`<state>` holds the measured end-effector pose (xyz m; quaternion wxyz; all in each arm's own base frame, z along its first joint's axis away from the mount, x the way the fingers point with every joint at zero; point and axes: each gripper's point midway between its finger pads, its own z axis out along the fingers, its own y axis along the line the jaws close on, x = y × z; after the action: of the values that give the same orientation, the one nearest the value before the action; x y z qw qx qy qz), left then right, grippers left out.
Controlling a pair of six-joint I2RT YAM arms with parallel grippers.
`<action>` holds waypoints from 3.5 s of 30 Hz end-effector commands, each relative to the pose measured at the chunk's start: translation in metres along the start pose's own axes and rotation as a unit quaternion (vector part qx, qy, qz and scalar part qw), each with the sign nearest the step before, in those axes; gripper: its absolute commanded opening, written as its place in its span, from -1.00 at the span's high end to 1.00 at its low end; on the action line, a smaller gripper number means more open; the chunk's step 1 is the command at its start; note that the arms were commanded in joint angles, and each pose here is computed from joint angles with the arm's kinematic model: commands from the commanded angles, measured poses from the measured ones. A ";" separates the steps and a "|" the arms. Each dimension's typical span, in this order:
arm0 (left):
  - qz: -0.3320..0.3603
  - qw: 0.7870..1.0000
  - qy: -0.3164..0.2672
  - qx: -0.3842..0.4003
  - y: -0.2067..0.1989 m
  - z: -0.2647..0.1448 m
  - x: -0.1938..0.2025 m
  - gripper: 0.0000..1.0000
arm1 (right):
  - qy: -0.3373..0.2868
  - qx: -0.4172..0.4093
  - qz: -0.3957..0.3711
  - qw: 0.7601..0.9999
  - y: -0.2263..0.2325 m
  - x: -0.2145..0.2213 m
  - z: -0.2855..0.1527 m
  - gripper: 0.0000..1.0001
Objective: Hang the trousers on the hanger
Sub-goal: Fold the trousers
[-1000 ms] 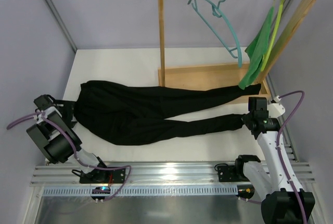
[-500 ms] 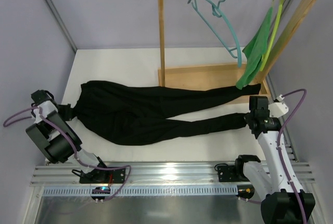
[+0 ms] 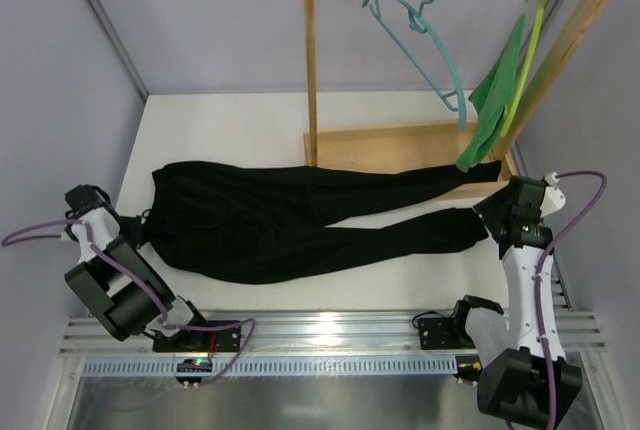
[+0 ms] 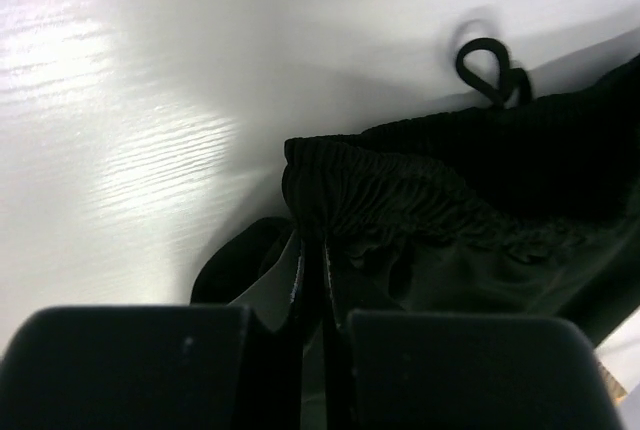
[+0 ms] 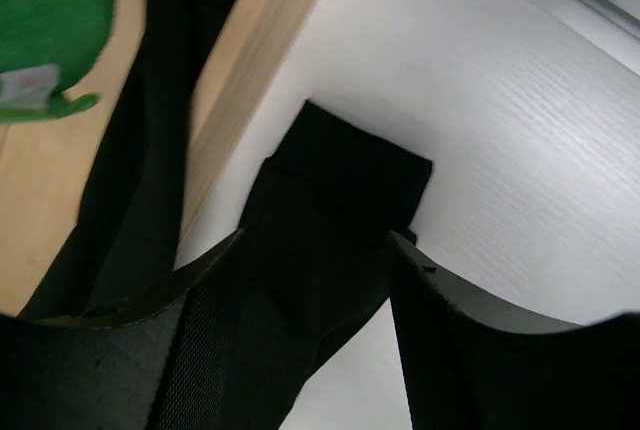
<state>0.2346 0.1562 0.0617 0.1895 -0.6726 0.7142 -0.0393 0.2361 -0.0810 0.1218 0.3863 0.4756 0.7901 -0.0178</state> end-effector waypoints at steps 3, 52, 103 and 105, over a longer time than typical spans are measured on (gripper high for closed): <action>0.012 1.000 -0.002 0.021 0.000 -0.001 0.003 0.99 | 0.059 -0.143 -0.044 0.987 0.057 0.007 -0.037 -0.15; 0.018 0.999 0.015 0.044 -0.003 0.013 0.013 0.99 | 0.135 0.087 0.007 0.987 0.042 0.065 0.087 0.93; 0.067 0.993 -0.089 0.034 -0.027 -0.075 -0.011 -0.35 | 0.105 0.033 0.167 0.980 -0.012 0.042 -0.021 -0.18; 0.096 0.991 -0.050 0.080 -0.045 -0.069 0.011 -0.35 | 0.127 0.040 0.170 0.976 -0.020 0.064 -0.006 -0.18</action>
<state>0.2257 0.1474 0.1307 0.2510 -0.6267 0.7374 0.0210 0.1951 -0.0683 0.1081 0.3040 0.6262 0.7178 0.0154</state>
